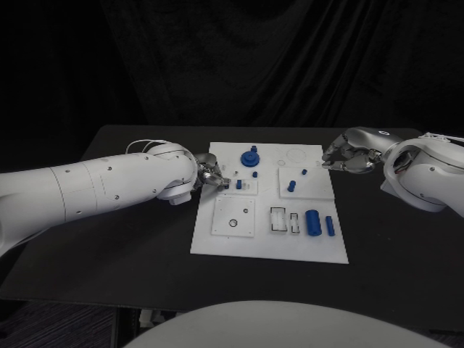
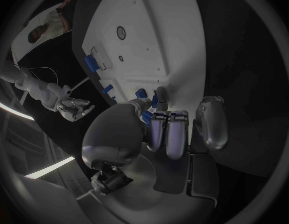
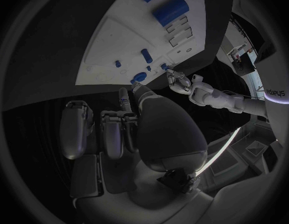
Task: Assemble the parts on the task board
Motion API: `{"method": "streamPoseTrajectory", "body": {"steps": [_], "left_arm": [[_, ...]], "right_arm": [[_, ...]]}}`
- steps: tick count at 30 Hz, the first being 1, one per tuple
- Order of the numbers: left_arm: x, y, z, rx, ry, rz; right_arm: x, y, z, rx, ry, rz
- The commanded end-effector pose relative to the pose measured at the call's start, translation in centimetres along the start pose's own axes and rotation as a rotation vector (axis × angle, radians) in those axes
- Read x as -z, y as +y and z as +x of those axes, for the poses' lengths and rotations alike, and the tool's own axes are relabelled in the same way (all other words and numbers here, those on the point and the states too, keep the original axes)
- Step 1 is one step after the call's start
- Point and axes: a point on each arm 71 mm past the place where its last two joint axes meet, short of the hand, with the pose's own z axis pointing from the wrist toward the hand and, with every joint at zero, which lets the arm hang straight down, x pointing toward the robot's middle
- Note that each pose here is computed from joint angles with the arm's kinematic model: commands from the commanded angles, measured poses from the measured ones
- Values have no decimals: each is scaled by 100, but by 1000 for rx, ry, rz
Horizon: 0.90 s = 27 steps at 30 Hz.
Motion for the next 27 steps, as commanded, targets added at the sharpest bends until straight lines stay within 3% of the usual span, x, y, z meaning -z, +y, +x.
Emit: {"method": "streamPoseTrajectory", "body": {"steps": [1, 17, 27], "left_arm": [[3, 7, 23, -2, 5, -1], [-2, -10, 4, 0, 0, 63], [-4, -7, 16, -7, 19, 63]], "right_arm": [[3, -20, 13, 1, 8, 22], [-8, -15, 17, 2, 12, 22], [-9, -17, 19, 2, 14, 25]]}}
